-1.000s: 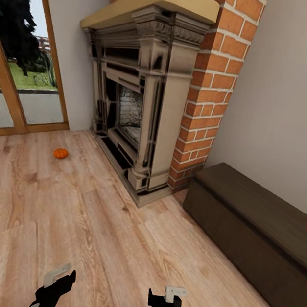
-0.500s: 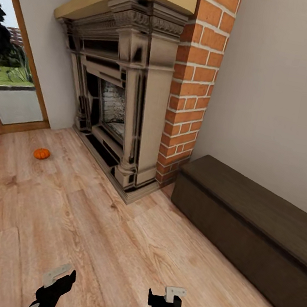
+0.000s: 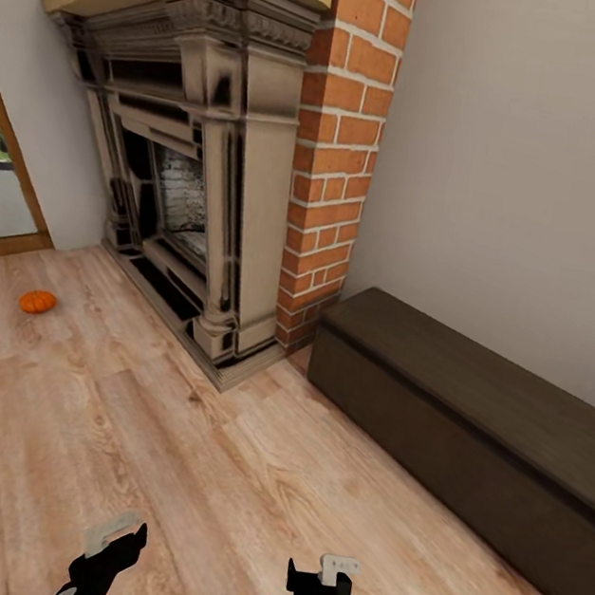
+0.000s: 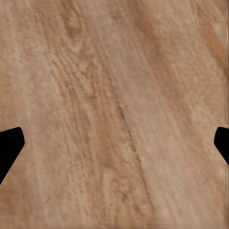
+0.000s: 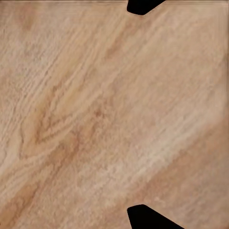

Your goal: Place each of the two pumpkins and all three candles from the living room inside a cabinet in the living room (use any cabinet), then make sure every cabinet is closed, and position the cauldron so it is next to a table in the living room.

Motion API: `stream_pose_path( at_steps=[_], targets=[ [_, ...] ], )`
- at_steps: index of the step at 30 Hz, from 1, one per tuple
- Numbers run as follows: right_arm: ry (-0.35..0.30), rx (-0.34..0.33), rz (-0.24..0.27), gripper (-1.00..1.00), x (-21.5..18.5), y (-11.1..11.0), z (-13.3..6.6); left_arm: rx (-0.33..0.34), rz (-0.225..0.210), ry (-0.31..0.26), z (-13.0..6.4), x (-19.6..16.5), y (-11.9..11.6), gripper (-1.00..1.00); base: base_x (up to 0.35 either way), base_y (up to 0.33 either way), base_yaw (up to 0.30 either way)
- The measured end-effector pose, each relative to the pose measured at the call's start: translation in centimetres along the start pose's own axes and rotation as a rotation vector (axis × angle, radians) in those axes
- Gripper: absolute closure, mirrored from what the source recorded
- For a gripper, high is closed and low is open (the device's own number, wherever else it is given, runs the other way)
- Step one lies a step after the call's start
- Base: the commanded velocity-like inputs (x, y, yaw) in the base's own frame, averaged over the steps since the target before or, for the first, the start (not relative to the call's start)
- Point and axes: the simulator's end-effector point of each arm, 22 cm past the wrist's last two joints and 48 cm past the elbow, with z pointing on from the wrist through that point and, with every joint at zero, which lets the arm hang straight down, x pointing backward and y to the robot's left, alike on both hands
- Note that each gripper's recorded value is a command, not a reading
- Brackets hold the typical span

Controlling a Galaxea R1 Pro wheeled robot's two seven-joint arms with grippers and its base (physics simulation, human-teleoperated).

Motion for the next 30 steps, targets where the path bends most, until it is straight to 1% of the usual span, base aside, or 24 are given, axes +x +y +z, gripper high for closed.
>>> stream_pose_path(
  at_steps=[8, 17, 22, 30],
  targets=[
    [-0.003, 0.006, 0.015, -1.0, -0.1, -0.1, 0.0, 0.0, -0.002, -0.002, 0.0, -0.1, 0.0, -1.0, 0.049, 0.158, -0.252],
    [-0.016, 0.003, 0.017, -1.0, -0.7, -0.1, -0.1, 0.005, -0.004, -0.011, -0.1, -0.6, -0.2, -1.0, 0.161, 0.182, -0.222],
    [-0.026, 0.002, 0.017, -1.0, -1.1, 0.0, -0.2, 0.008, -0.006, -0.016, -0.2, -0.9, -0.3, -1.0, 0.12, 0.045, -0.216],
    [-0.052, 0.002, 0.019, -1.0, -2.0, 0.0, -0.3, 0.012, -0.008, -0.027, -0.3, -1.3, -0.6, -1.0, 0.013, 0.002, -0.213]
  ],
)
